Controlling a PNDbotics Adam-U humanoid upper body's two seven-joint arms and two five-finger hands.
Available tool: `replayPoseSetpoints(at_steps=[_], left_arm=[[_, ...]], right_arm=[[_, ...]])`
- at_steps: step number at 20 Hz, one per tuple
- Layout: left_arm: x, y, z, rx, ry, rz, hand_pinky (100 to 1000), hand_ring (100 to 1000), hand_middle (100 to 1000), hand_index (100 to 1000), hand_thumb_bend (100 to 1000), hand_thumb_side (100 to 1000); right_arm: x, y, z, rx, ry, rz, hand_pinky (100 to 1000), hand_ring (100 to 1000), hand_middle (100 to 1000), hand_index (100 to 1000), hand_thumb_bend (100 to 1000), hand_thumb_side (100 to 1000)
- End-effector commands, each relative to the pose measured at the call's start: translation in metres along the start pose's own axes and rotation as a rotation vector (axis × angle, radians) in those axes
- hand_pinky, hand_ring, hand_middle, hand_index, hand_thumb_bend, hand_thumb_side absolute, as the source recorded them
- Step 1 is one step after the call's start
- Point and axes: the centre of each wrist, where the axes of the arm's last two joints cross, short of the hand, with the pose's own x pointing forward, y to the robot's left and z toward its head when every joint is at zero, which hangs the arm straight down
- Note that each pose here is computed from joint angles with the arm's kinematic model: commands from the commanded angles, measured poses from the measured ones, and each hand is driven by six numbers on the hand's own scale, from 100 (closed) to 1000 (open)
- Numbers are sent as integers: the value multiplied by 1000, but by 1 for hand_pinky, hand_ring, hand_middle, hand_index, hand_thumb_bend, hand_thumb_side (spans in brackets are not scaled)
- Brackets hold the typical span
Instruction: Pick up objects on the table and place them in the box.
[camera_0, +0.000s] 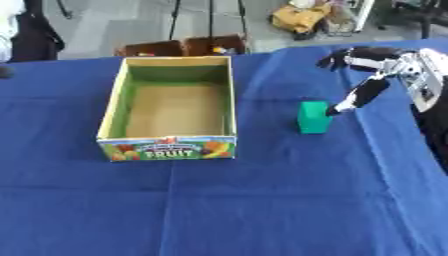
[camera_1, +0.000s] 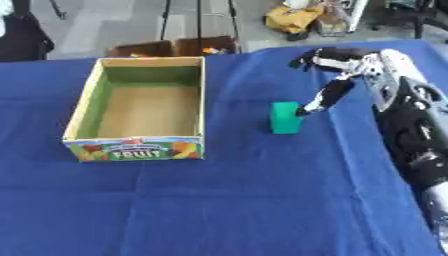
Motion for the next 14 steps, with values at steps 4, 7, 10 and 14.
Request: replayPoseSetpoints(at_steps=[4, 7, 10, 14], left_arm=[[5, -1, -8, -14, -30, -4, 669, 725, 847, 961, 100, 1000], [5, -1, -8, -15, -30, -4, 668, 724, 847, 960, 100, 1000], [5, -1, -8, -16, -28, -4, 668, 723, 847, 960, 100, 1000], [5, -2, -7, -18, -25, -4, 668, 722, 847, 960, 100, 1000]], right_arm=[[-3, -8, 7, 256, -194, 159, 825, 815, 827, 954, 615, 367], [0, -8, 6, 249, -204, 158, 826, 808, 818, 950, 600, 390], [3, -22, 10, 177, -215, 167, 820, 804, 813, 949, 547, 446], [12, -56, 24, 30, -213, 201, 802, 800, 810, 948, 496, 500]])
